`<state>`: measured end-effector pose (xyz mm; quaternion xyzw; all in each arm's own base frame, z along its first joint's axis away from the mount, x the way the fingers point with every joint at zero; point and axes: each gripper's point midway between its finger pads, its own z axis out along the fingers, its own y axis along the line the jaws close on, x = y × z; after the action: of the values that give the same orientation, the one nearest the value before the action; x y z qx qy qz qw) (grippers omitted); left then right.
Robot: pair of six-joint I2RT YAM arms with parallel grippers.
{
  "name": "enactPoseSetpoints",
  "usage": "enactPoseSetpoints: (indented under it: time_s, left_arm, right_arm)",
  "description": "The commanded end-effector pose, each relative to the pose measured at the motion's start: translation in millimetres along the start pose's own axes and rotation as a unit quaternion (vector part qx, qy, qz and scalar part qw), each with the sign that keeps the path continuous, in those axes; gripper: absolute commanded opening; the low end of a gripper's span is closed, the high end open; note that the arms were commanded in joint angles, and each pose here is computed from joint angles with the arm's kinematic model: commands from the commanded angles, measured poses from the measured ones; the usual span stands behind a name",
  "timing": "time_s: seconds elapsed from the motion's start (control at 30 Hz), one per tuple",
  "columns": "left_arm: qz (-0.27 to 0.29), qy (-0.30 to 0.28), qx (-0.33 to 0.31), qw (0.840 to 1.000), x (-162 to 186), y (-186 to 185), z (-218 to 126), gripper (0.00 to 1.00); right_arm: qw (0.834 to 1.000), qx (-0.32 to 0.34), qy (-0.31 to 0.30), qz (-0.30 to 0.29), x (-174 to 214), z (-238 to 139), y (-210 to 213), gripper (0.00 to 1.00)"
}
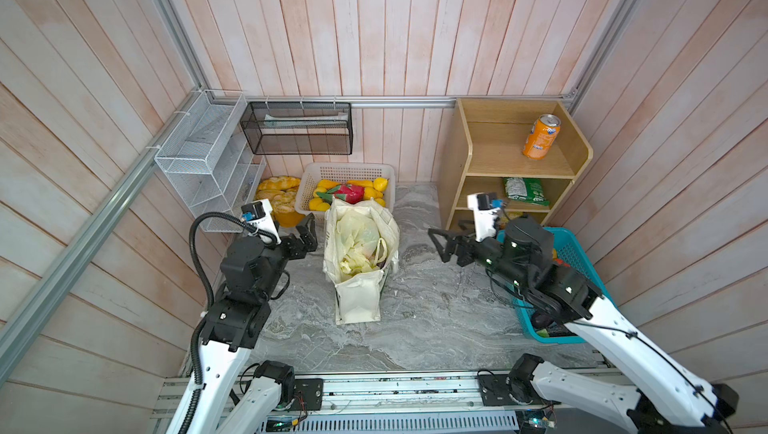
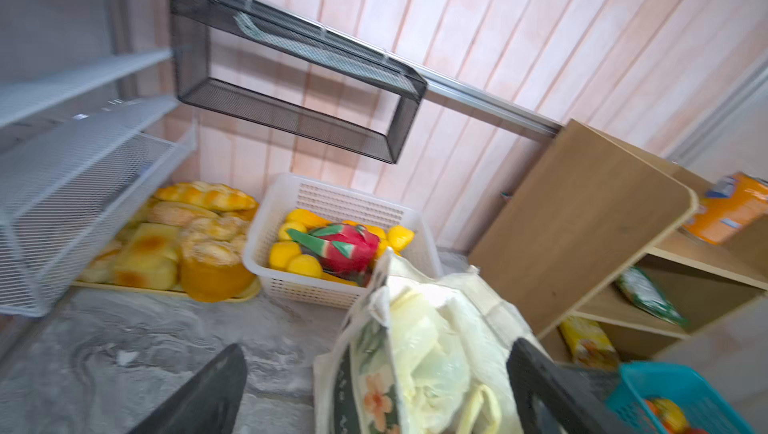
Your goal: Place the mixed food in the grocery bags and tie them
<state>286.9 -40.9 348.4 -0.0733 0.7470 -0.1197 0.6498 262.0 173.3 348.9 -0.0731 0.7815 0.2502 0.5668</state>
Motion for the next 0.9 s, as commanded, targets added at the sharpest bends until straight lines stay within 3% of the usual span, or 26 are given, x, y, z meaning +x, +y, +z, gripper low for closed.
enactPoseSetpoints:
  time_s: [0.0, 0.1, 0.2, 0.43, 0.5, 0.63, 0.77, 0.87]
  left_arm:
    - [0.057, -0.022, -0.098, 0.993, 19, 41, 2, 1.0]
    - [0.069, -0.023, -0.128, 0.989, 45, 58, 10, 1.0]
    - [0.087, -0.039, -0.125, 0.988, 65, 63, 24, 1.0]
    - [0.098, -0.048, -0.136, 0.985, 114, 83, 57, 1.0]
    - [0.115, -0.038, -0.137, 0.983, 133, 93, 65, 1.0]
    - [0.103, -0.028, -0.144, 0.984, 162, 117, 71, 1.0]
    - [0.063, -0.035, -0.124, 0.99, 157, 129, 88, 1.0]
    - [0.086, -0.023, -0.092, 0.992, 163, 126, 107, 1.0]
  right_arm:
    - [0.984, 0.145, -0.099, 0.005, -4, -15, -81, 0.98]
    - [0.96, 0.228, -0.161, 0.009, 12, -31, -136, 0.98]
    - [0.939, 0.293, -0.179, 0.007, 35, -35, -180, 0.98]
    - [0.898, 0.428, -0.101, 0.03, 105, -24, -267, 0.98]
    - [0.892, 0.444, -0.087, 0.012, 119, -18, -280, 0.98]
    - [0.904, 0.42, -0.079, -0.018, 131, -1, -283, 0.98]
    - [0.916, 0.382, -0.115, -0.046, 127, 6, -280, 0.98]
    - [0.932, 0.337, -0.126, -0.048, 121, 17, -278, 0.98]
